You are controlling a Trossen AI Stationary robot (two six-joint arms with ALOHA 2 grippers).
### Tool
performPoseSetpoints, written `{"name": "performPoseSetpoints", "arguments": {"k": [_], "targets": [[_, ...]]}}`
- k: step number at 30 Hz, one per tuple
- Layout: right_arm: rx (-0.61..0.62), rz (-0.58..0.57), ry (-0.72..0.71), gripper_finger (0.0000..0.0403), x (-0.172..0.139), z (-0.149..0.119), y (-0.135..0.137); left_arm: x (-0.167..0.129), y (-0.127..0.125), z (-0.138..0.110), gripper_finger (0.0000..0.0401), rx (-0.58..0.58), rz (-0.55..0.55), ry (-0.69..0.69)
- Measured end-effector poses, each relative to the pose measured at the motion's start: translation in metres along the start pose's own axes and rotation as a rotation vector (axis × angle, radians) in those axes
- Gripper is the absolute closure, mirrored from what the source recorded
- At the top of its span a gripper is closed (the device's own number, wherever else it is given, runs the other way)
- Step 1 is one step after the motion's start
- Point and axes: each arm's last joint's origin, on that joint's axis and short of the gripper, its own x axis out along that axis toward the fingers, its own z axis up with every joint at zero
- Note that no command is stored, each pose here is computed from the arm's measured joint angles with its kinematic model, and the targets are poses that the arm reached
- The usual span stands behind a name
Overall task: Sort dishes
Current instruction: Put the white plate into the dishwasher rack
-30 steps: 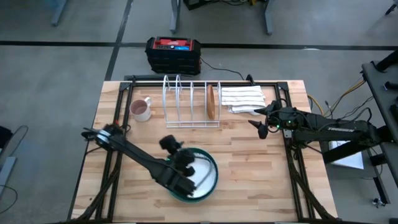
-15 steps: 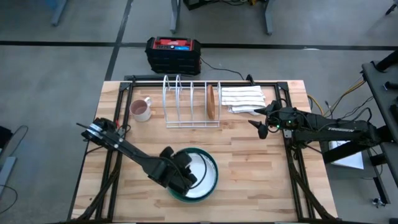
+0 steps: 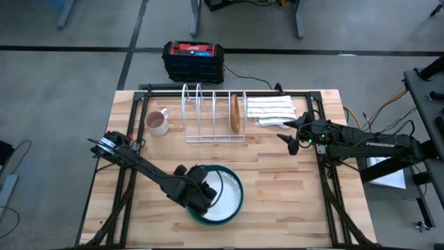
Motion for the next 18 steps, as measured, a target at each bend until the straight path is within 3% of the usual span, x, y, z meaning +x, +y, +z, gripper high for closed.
{"name": "performPoseSetpoints", "arguments": {"k": [18], "targets": [[0.0, 0.0, -0.001, 0.0102, 0.0, 0.0, 0.0, 0.023, 0.014, -0.017, 0.0246, -0.132, 0.032, 0.028]]}}
